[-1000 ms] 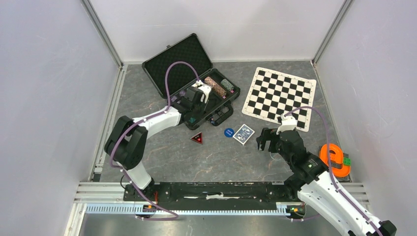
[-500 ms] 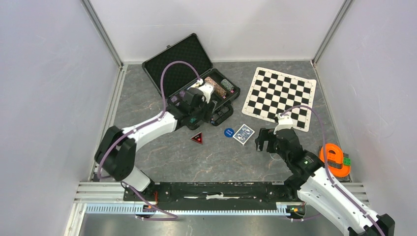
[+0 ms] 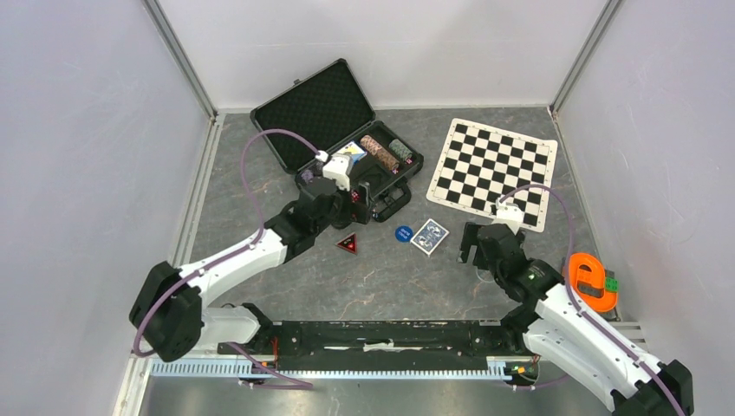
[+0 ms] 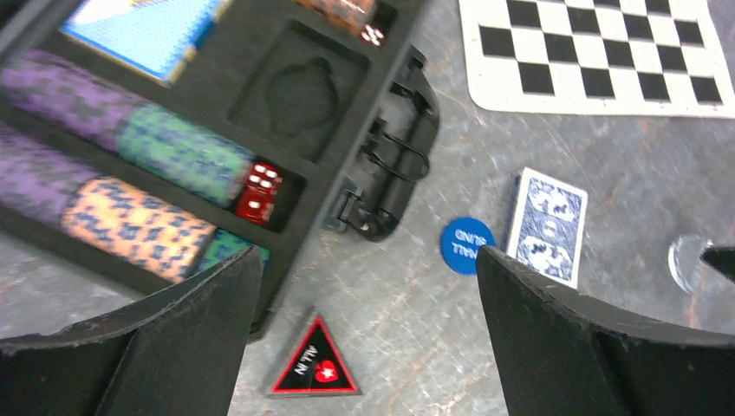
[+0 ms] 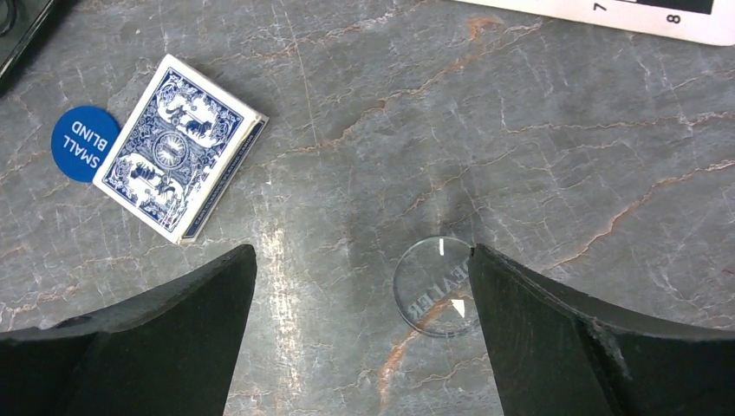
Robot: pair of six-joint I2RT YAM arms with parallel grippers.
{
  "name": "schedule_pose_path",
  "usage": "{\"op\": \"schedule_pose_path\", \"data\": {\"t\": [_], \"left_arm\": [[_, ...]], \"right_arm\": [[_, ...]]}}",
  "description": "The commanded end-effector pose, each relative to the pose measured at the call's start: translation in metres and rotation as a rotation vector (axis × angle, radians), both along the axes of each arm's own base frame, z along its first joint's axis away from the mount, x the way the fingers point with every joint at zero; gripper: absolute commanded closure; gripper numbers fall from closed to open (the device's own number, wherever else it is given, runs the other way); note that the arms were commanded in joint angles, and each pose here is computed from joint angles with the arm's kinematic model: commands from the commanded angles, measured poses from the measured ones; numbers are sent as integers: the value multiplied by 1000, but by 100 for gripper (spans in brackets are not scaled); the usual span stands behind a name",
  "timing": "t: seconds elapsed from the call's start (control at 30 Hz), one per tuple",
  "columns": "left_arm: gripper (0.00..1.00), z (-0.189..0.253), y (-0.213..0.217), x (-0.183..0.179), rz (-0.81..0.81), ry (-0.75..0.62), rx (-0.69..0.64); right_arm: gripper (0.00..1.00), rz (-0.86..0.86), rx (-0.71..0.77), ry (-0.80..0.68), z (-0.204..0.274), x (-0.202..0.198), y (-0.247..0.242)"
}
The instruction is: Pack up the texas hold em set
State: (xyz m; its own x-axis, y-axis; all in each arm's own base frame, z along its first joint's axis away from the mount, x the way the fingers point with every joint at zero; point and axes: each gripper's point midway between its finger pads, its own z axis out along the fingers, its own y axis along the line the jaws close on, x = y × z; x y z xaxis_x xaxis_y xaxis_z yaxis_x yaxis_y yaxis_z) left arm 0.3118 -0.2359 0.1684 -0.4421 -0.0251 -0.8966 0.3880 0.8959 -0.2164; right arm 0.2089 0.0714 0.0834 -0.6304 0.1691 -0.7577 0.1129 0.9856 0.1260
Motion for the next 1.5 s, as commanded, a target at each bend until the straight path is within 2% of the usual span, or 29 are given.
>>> {"op": "schedule_pose_path", "data": {"t": [0.0,0.07,0.2,0.43,0.57,0.7,0.97,1.3,1.47], "left_arm": [[0,2,-39,-11,-126,48,6],[0,-6,-50,-19,-192,76,70],[0,-30,-60,-21,-192,165,204],[1,-60,-89,-24,-216,223,360],[4,-74,-106,-21,-257,271,414],[14,-92,-113,-16,-265,329,473],[19,-116,-120,-18,-280,379,497],[20,-132,-136,-31,-336,424,515],[20,-132,-147,-39,-377,436,482]], "right_arm": [[2,-37,31,-68,19,9,-1],[2,-18,43,-81,20,8,2],[2,-3,62,-115,24,8,3],[2,55,111,-184,35,9,12],[2,61,117,-206,39,8,11],[2,61,128,-226,42,7,11],[2,56,131,-253,46,7,8],[2,56,130,-258,47,7,7],[2,58,129,-258,47,7,7]]}}
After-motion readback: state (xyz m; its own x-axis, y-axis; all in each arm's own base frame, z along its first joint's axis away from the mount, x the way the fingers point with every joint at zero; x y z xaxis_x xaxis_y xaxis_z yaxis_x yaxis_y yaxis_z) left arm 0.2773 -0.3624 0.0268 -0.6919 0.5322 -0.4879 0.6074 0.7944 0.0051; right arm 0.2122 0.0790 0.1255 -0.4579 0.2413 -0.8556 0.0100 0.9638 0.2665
